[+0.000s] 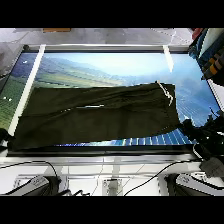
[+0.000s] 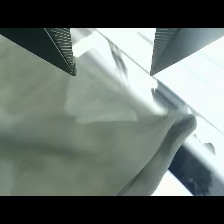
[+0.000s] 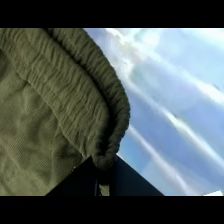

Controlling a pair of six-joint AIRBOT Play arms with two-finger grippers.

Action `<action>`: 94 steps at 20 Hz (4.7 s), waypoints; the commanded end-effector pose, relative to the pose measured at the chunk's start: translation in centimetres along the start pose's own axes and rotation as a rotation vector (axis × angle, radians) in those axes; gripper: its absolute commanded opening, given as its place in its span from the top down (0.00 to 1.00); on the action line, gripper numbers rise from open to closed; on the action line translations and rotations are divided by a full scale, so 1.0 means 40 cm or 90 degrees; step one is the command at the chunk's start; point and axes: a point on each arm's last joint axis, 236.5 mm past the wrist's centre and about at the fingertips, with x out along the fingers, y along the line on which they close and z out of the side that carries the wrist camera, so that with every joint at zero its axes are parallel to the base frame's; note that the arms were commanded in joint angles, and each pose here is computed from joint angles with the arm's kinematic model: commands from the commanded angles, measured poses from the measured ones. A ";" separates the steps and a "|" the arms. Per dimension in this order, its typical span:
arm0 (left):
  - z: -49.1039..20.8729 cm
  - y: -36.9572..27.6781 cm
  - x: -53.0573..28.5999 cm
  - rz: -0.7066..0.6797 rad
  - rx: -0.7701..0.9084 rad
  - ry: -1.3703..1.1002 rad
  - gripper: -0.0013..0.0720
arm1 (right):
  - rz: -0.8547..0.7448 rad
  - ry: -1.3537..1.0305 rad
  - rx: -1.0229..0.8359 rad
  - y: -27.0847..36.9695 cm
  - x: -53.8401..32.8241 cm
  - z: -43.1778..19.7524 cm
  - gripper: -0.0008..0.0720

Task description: Fold the clothes and pants, and hang the long-sleeved shirts on hangers.

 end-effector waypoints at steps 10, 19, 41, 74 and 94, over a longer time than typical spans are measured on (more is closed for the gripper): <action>0.046 0.021 0.128 -0.055 -0.058 -0.149 0.33 | 0.040 0.053 -0.002 0.038 -0.004 -0.048 0.94; 0.159 -0.076 0.043 -0.162 -0.054 -0.262 0.95 | -0.055 0.017 -0.101 0.060 -0.134 -0.061 0.95; 0.346 -0.510 -0.146 -0.229 0.129 -0.449 0.96 | -0.150 -0.292 -0.138 0.210 -0.446 0.083 0.95; 0.351 -0.510 0.018 -0.158 0.098 -0.278 0.56 | -0.068 -0.292 -0.003 0.332 0.055 0.439 0.13; 0.306 -0.564 0.272 -0.190 0.008 -0.308 0.16 | -0.078 -0.259 -0.001 0.322 0.067 0.411 0.13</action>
